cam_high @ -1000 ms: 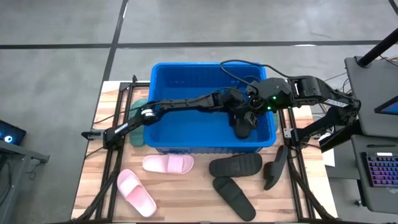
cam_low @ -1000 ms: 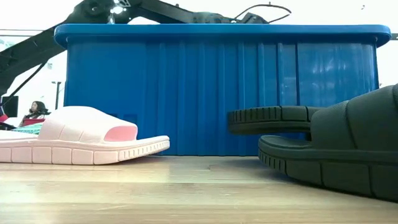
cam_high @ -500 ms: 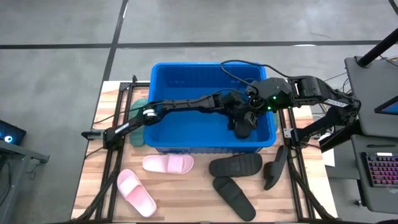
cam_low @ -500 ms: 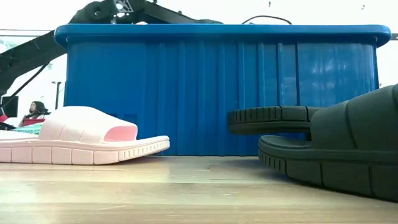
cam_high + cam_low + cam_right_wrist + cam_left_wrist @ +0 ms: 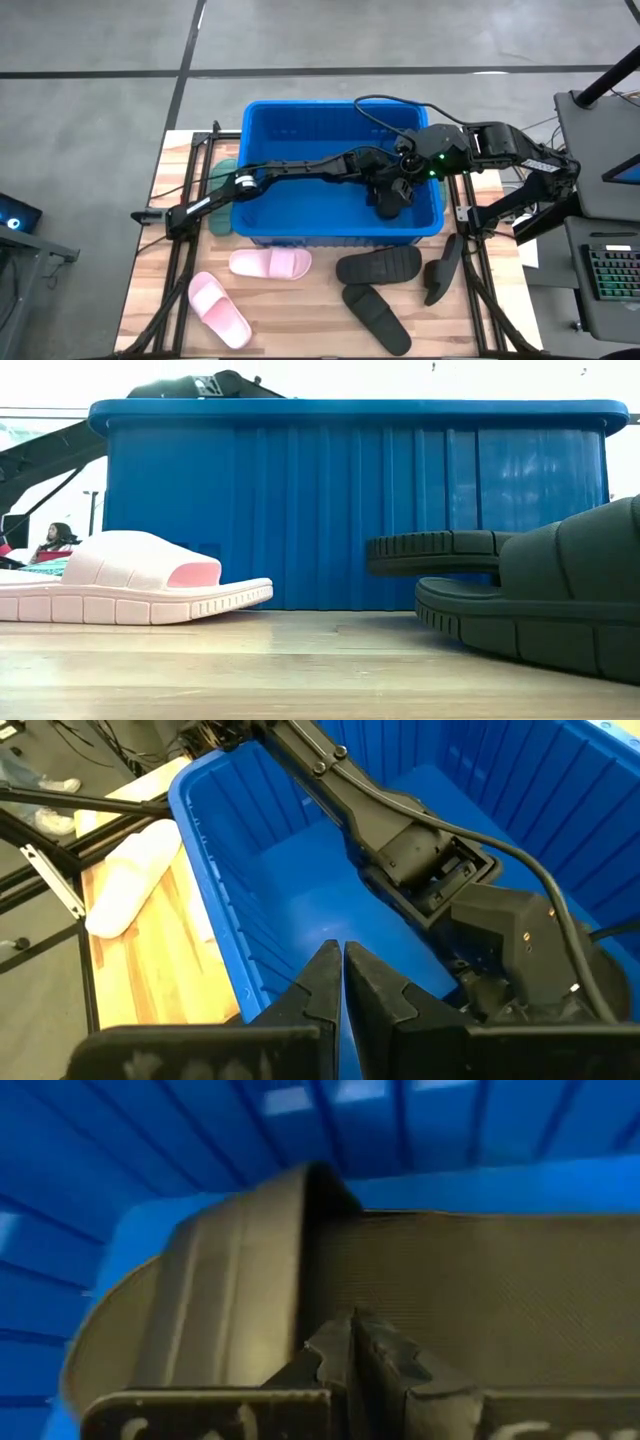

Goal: Pick and place slides into bin
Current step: Put the black slipper into the blue bin

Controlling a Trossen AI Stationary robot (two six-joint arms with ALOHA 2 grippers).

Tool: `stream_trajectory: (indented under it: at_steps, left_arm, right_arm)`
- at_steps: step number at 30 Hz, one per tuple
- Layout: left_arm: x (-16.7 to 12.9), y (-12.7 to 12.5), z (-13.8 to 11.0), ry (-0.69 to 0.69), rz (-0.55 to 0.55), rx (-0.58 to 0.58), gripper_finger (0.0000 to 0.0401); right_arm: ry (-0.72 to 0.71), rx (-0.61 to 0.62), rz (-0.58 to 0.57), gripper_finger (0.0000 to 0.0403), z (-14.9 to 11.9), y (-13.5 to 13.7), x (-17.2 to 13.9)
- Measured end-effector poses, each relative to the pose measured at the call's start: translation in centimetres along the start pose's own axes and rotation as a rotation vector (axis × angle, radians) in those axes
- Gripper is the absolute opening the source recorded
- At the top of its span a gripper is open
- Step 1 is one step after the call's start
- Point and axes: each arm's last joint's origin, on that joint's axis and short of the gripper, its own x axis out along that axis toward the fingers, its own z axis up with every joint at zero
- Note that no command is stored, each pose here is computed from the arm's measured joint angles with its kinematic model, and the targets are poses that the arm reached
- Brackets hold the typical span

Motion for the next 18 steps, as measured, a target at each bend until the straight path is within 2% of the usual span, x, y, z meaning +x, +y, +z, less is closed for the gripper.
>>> stream_trajectory:
  at_steps: [6, 18]
  left_arm:
    - [0.0, 1.0, 0.2, -0.023, 0.088, 0.020, 0.0000]
    - [0.0, 2.2, 0.7, -0.098, 0.123, -0.013, 0.0000]
  right_arm:
    - [-0.001, 0.000, -0.002, 0.0008, 0.0, 0.0, 0.0]
    - [0.000, 0.000, -0.003, 0.0008, 0.0, 0.0, 0.1]
